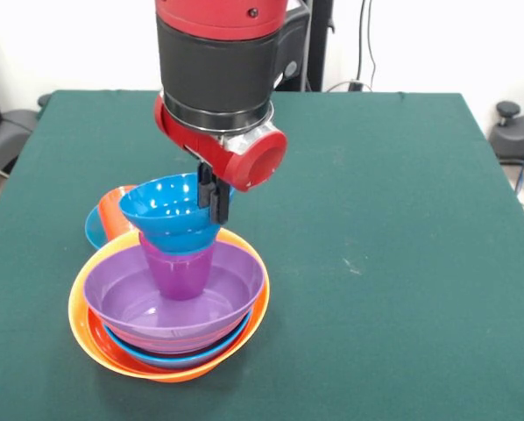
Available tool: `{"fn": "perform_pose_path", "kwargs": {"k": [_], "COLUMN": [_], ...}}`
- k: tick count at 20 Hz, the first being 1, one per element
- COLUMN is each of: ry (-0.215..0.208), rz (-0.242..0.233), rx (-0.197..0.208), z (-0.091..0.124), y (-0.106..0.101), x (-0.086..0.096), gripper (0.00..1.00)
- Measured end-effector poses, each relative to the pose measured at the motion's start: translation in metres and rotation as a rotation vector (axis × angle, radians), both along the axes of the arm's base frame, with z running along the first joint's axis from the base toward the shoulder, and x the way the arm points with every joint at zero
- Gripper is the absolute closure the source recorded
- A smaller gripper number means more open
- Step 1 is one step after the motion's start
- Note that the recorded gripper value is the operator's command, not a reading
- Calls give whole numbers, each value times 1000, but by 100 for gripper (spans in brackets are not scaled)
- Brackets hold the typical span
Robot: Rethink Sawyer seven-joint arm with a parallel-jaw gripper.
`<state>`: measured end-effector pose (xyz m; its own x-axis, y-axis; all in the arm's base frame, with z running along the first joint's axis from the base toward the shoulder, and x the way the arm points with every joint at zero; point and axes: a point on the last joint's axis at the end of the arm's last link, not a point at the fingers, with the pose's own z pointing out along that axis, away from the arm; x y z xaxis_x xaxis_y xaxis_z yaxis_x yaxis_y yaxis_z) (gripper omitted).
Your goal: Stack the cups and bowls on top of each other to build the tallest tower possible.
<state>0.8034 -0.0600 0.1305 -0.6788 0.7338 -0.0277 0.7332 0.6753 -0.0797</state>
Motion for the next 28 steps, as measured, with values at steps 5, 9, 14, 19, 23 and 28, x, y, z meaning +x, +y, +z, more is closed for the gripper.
{"fn": "perform_pose_path", "kwargs": {"k": [5,9,14,19,23,28], "ry": [11,22,35,46,44,25], "rz": [4,18,25,26,26,31], "rx": [-25,-76,-120,-127,-127,-127], "z": [3,6,9,7,5,4], "y": [-2,-11,-21,-24,-24,-22], "x": [-6,-12,-20,-27,-28,-25], "gripper": [100,100,100,100,100,100]}}
